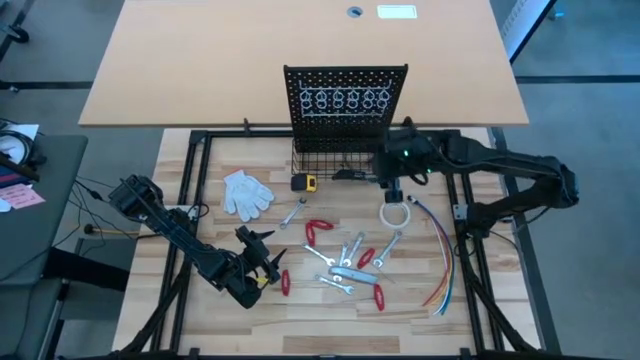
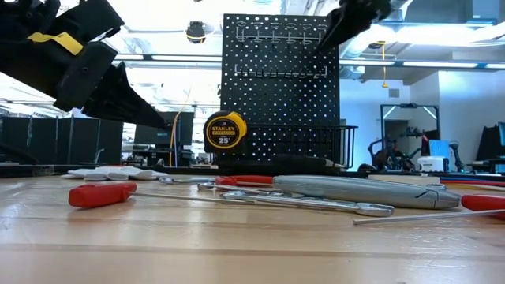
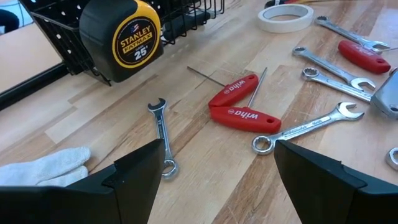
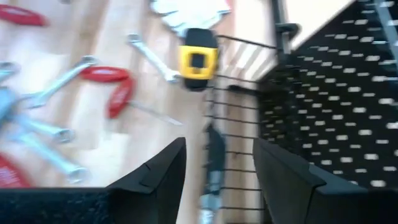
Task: Hang tools onto peg board
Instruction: Put the gray cutter into the black wire basket of the peg board
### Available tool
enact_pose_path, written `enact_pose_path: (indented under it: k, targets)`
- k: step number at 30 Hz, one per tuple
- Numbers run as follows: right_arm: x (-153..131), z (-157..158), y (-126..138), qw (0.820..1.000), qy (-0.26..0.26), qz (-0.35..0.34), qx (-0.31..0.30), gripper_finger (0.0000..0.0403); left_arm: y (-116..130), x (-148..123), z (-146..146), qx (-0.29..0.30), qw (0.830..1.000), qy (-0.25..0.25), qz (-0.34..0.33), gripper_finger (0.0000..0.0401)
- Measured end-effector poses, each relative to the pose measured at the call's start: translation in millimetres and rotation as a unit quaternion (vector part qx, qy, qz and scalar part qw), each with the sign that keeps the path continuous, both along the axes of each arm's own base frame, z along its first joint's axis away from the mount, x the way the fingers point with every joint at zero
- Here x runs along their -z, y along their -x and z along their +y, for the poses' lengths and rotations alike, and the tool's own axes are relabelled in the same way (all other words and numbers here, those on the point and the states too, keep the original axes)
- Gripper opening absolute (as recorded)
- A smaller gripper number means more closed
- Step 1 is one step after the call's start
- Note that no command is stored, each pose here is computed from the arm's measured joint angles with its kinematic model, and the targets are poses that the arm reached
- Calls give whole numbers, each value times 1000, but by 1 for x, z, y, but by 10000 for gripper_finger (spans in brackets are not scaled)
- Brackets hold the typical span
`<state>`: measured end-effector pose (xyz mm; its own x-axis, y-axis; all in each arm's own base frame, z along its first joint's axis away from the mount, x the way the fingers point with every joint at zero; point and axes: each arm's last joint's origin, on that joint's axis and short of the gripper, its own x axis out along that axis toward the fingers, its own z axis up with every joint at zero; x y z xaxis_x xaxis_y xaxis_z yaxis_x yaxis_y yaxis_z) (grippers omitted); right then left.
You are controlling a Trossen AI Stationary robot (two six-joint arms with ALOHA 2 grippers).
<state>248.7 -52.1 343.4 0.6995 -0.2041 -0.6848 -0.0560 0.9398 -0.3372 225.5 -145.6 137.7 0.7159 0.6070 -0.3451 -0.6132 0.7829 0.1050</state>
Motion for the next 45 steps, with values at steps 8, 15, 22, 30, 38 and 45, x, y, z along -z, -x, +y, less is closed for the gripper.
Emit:
enact_pose_path:
  k: [8, 15, 22, 30, 38, 45]
  targets:
    - [55, 69, 14, 995, -84, 1, -60, 160, 0, 0, 0, 0, 1000, -1, 1, 299]
    - [118, 120, -1, 976, -178, -71, -100, 156, -1, 0, 1, 2, 1000, -10, 9, 299]
    - [155, 138, -37, 973, -194, -73, -100, 228, -8, 0, 12, -15, 1000, -11, 18, 299]
    - [192, 142, -68, 977, -199, 48, -53, 265, -14, 1, 23, -31, 999, 1, 25, 299]
    - [207, 150, -82, 972, -186, 141, -30, 265, -19, 1, 32, -52, 998, 22, 20, 299]
    - [205, 148, -82, 974, -175, 140, -27, 265, -20, 1, 34, -61, 998, 32, 10, 299]
